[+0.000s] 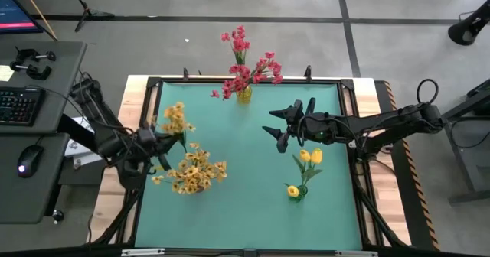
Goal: Sort flowers into vase by color
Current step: Put the yellow flowers into the red vase
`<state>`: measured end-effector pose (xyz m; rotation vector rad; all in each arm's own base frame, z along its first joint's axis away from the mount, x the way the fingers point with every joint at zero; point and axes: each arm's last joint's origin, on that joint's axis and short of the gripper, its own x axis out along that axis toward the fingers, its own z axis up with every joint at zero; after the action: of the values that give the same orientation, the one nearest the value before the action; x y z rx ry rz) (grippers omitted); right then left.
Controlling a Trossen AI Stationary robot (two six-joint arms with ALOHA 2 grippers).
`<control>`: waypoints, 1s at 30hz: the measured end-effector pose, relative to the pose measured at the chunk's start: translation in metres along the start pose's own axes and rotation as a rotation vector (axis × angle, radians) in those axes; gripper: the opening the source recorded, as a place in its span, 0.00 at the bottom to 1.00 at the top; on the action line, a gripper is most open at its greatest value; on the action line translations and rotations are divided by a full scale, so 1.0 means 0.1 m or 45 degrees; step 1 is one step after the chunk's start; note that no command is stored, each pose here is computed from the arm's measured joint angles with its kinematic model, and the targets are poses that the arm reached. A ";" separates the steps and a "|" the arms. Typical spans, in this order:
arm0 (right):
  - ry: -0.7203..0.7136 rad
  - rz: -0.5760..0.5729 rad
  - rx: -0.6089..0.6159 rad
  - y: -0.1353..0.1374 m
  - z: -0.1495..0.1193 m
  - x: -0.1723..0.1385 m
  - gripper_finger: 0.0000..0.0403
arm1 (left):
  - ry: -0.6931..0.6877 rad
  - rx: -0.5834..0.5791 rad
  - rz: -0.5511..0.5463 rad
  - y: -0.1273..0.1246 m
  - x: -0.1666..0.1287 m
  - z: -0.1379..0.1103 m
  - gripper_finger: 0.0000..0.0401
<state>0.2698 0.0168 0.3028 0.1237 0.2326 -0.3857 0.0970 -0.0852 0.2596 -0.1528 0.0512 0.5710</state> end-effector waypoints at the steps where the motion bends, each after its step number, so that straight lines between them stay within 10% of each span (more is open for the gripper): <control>1: 0.001 0.000 0.000 0.00 0.00 0.00 0.68 | -0.026 -0.021 -0.016 -0.01 -0.03 0.00 0.00; 19: -0.023 -0.096 0.034 -0.02 0.01 0.00 0.68 | -0.068 -0.131 -0.269 -0.24 -0.39 0.36 0.00; 30: -0.036 -0.093 0.075 -0.02 0.02 0.00 0.68 | -0.073 -0.098 -0.253 -0.38 -0.38 -0.01 0.00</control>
<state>0.2693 0.0147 0.3041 0.1682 0.1986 -0.4668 0.0859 -0.1371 0.2672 -0.2134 -0.0414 0.3787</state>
